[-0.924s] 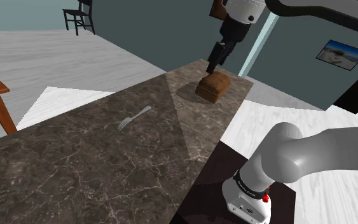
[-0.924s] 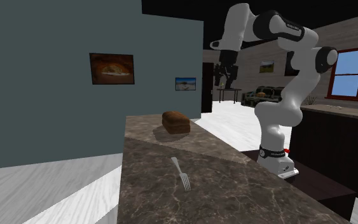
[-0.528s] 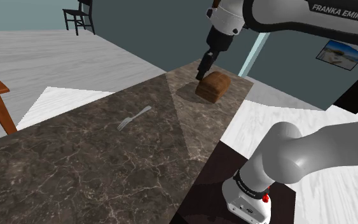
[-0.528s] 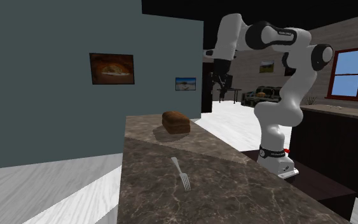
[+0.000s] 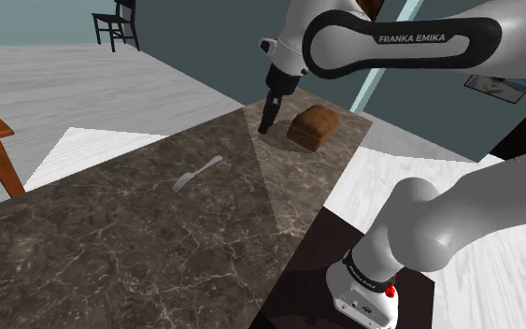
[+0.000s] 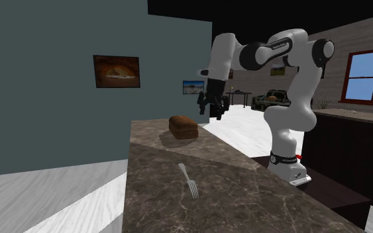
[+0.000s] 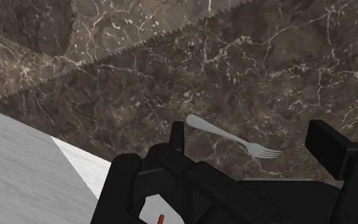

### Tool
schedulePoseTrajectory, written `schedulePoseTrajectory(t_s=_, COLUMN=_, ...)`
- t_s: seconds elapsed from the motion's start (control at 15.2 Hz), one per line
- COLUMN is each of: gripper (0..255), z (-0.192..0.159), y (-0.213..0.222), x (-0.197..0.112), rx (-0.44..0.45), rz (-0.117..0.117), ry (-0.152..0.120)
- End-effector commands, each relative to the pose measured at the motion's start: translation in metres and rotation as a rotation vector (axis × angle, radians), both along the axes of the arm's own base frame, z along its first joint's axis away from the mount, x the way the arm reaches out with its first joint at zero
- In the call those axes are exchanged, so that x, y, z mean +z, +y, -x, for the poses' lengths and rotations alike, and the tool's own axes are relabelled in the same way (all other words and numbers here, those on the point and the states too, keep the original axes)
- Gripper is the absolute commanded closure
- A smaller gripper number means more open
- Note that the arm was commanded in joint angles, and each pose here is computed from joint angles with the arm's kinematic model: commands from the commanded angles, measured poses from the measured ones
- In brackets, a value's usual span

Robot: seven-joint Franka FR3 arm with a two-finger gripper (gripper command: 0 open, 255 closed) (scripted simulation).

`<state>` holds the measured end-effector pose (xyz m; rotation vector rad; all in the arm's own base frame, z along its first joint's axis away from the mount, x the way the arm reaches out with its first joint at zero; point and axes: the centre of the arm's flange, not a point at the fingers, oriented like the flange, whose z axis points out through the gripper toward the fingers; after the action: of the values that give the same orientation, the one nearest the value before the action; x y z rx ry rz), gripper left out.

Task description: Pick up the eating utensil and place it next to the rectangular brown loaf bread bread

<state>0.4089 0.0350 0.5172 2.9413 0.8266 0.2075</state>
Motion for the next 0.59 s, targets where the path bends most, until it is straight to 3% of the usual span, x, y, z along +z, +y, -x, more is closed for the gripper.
schedulePoseTrajectory(t_s=0.0, gripper=0, z=-0.016, y=0.008, x=-0.020, rx=0.083, rz=-0.001, ry=-0.001)
schedulePoseTrajectory(t_s=0.53, gripper=0, z=-0.073, y=0.046, x=-0.095, rx=0.397, rz=-0.008, ry=0.003)
